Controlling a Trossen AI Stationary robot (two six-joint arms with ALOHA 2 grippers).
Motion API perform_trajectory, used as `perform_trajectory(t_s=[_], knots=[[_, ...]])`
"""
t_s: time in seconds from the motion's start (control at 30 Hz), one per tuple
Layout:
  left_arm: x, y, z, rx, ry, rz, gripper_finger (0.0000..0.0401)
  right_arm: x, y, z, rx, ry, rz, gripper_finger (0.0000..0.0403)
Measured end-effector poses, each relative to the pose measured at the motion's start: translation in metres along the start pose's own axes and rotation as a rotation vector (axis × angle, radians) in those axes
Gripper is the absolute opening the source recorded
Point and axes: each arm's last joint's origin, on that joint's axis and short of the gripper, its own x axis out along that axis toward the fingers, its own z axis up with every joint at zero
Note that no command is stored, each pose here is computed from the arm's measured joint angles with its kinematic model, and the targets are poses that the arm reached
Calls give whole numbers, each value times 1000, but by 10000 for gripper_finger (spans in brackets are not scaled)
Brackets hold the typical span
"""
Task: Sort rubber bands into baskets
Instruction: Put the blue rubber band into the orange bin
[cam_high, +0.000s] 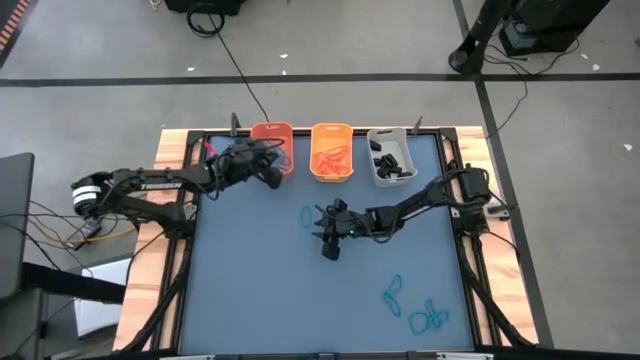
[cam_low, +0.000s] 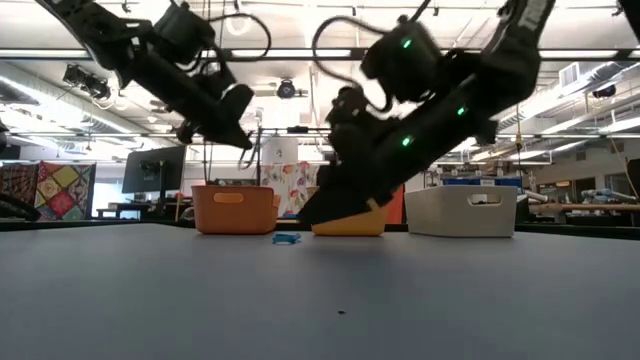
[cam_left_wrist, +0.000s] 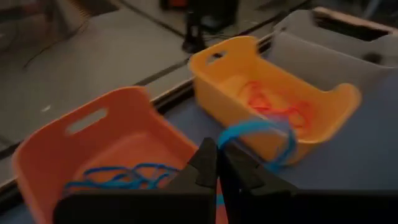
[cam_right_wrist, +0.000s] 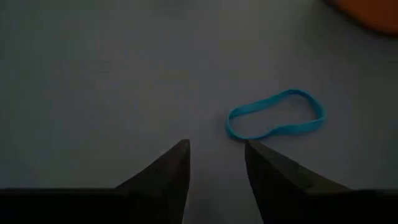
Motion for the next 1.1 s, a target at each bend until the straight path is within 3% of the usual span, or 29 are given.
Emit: perform_trajectory(t_s=[0.13, 0.37, 0.5, 0.77, 0.93, 1.1], knots=[[6, 12, -5, -26, 50, 63, 42, 15, -7, -1, -31, 27, -18, 168], [8, 22, -7, -38, 80, 127, 146, 26, -7, 5, -158, 26, -85, 167], [9, 24, -7, -26, 85, 138, 186, 27, -5, 9, -206, 17, -79, 167], [8, 18, -1, -32, 38, 36, 198, 29, -9, 8, -208, 50, 42, 152], [1, 9, 10, -53, -40, -130, 198, 31, -20, 10, -207, 54, 22, 129], [-4, 0, 12, -36, -56, -225, 198, 31, -27, 9, -186, 82, 112, 99]])
